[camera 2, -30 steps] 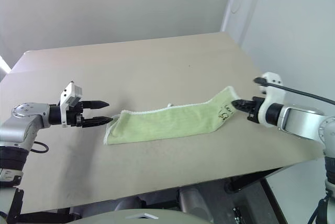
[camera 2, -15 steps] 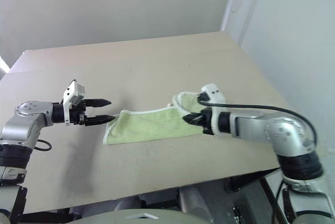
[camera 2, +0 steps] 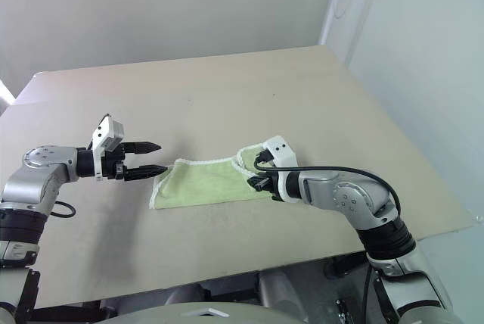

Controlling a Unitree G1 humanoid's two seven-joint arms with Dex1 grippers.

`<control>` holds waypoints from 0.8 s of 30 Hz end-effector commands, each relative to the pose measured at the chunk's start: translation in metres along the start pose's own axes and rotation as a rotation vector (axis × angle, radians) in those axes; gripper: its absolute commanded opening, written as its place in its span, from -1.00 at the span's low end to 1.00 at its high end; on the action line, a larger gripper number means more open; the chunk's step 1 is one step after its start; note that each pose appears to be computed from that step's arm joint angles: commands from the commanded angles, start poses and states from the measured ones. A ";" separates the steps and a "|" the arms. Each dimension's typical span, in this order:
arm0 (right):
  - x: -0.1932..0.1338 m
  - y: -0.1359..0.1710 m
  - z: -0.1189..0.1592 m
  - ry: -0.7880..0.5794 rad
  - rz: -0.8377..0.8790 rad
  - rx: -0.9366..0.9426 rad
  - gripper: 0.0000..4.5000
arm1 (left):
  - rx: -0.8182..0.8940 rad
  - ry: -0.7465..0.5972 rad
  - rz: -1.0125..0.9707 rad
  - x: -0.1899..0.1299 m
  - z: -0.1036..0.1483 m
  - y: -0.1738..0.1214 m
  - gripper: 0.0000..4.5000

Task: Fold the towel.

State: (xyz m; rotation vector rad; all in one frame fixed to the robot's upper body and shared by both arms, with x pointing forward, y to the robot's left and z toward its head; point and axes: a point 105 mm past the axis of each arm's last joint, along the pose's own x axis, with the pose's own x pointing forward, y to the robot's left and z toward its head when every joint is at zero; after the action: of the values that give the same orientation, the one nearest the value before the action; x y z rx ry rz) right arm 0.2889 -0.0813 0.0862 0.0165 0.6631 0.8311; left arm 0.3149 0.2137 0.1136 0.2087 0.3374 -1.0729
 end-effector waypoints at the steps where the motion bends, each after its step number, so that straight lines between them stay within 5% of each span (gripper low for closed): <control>1: 0.002 0.021 0.016 -0.061 0.087 -0.062 -0.05 | 0.046 -0.027 0.018 -0.003 0.013 0.003 0.74; 7: -0.017 0.034 0.058 -0.308 0.187 0.038 0.88 | 0.025 -0.034 0.027 -0.006 0.015 0.006 0.74; 12: -0.032 0.009 0.080 -0.471 0.093 0.085 0.88 | 0.020 -0.026 0.043 -0.010 0.013 0.008 0.74; 24: 0.039 -0.035 0.001 -0.208 -0.257 -0.138 0.88 | 0.021 -0.028 0.056 -0.013 0.014 0.004 0.74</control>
State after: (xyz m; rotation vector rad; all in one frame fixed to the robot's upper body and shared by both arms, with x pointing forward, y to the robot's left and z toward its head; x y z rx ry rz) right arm 0.3281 -0.0799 0.0553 -0.0629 0.4352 0.6328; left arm 0.3154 0.2162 0.1147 0.1976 0.3408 -1.0398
